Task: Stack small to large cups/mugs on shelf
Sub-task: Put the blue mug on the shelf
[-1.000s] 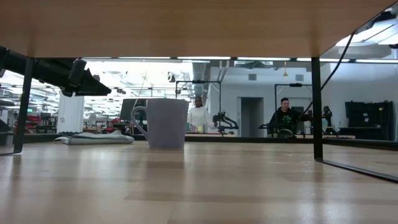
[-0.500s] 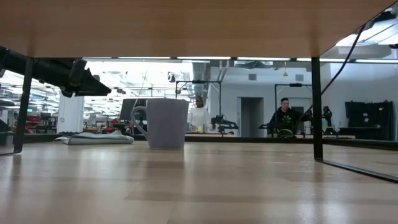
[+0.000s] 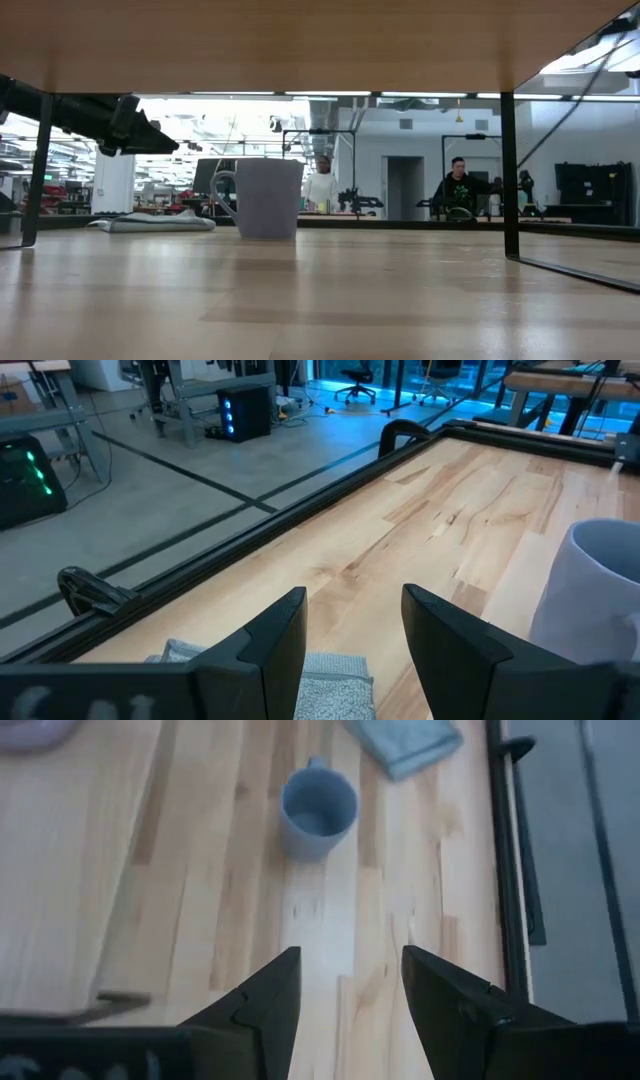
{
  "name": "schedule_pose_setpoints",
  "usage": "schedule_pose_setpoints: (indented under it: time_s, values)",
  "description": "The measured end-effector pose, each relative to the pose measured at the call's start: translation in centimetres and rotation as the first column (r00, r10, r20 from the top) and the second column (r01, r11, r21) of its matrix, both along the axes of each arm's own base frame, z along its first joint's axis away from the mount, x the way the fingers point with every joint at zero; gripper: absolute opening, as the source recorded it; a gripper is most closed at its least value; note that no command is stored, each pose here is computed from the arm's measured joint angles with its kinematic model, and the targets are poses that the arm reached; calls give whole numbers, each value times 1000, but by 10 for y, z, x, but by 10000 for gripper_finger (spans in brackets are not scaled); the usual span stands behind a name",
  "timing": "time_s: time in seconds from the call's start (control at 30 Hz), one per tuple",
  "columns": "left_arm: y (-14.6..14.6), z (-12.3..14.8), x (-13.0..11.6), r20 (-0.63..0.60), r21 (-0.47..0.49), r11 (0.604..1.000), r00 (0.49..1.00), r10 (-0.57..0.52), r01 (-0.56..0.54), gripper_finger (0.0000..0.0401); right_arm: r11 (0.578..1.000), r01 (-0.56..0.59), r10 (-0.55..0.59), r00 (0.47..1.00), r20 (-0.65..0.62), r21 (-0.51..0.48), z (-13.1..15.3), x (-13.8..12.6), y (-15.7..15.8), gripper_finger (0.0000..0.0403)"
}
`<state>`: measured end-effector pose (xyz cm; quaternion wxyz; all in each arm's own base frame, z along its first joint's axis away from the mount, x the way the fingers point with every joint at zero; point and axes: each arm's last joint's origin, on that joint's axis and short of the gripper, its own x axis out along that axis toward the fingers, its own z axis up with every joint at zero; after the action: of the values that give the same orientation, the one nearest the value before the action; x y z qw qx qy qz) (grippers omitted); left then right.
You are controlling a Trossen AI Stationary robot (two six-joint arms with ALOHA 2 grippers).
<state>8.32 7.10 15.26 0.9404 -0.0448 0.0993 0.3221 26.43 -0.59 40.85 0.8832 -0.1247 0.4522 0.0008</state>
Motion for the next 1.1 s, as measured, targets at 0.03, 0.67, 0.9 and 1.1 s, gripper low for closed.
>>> schedule_pose_setpoints:
  time_s: [0.03,0.67,0.9,1.1]
  values:
    - [0,0,0,0,0,1000,1000,0,0,156,1000,8,-8,1000,22,7,-5,-6,1,196]
    - [0,0,0,4,-5,1000,1000,2,-2,156,994,57,-61,998,34,91,-57,-44,71,196]
    - [0,0,0,12,-16,1000,1000,5,-4,156,997,63,-68,993,98,53,-68,-65,70,196]
    - [0,0,0,12,-16,1000,1000,5,-5,156,994,86,-96,980,173,64,-78,-88,58,196]
